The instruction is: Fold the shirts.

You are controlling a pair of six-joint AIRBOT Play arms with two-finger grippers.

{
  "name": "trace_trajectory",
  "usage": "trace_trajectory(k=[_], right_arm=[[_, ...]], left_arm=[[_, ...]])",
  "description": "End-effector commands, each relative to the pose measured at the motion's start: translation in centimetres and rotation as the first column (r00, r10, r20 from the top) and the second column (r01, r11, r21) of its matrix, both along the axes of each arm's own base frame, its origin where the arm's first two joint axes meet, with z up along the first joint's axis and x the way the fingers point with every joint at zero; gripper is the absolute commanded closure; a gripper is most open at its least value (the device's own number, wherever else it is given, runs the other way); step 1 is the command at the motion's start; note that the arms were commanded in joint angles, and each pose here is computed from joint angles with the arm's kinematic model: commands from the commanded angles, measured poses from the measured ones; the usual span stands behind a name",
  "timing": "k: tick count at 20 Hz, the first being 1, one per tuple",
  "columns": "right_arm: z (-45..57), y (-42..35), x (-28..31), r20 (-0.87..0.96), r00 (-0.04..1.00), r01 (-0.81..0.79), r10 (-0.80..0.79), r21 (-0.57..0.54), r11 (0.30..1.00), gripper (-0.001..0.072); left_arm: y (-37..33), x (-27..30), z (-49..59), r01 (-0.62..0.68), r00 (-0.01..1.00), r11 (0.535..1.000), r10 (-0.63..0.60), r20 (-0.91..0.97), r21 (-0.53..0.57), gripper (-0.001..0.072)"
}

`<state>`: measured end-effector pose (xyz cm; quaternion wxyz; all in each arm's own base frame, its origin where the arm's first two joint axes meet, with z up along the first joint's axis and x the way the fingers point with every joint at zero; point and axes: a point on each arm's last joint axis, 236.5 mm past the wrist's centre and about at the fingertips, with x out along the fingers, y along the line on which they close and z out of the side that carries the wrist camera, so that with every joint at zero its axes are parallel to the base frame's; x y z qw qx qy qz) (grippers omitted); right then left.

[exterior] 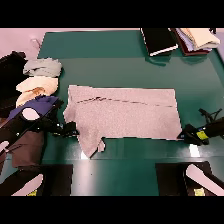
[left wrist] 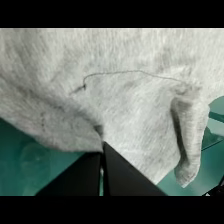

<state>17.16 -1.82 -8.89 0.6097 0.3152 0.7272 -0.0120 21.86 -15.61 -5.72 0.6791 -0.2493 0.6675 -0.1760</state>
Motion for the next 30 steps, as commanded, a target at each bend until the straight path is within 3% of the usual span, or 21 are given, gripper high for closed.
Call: trace_trajectory(k=[1,4,5,10,12,20,27,30], right_arm=[[-1.2,1.5,2.8,0.077,0.997,-0.017,0.017,-0.002,1.0,0.0362],[-0.3,2.0,4.0,0.112,0.989,-0.091,0.094,-0.028,0.995,0.0659],[0.3,2.1,4.2,0.126,0.985,-0.109,0.114,-0.04,0.993,0.07],[4.7,-1.3,0.3,0.055,0.952,-0.281,0.302,-0.243,0.928,0.0701],[6.6,-2.2,0.5,0.09,0.947,-0.267,0.309,-0.314,0.911,0.0701],[9.1,-1.2,11.5,0.233,0.884,-0.291,0.405,-0.402,0.868,0.0701],[7.7,-0.2,19.9,0.206,0.871,-0.35,0.446,-0.377,0.857,0.07],[7.3,0.4,22.3,0.243,0.882,-0.325,0.403,-0.306,0.895,0.0669]], left_arm=[[0.1,-0.3,0.6,0.024,1.0,1.0,-0.024,0.007,0.006,0.069],[2.1,0.0,2.1,0.018,0.997,0.995,-0.026,0.077,0.099,0.069],[2.6,-0.8,2.6,0.033,0.996,0.992,-0.043,0.072,0.123,0.069],[2.7,-6.2,4.9,0.15,0.989,0.982,-0.15,-0.008,0.113,0.0689],[2.7,-6.1,5.4,0.159,0.987,0.981,-0.159,-0.003,0.114,0.069],[4.0,8.4,8.7,0.03,0.951,0.974,-0.097,0.295,0.226,0.0688],[3.9,18.5,6.9,0.021,0.943,0.963,-0.108,0.314,0.269,0.0687],[3.9,20.7,6.4,-0.007,0.934,0.963,-0.09,0.345,0.268,0.0662]])
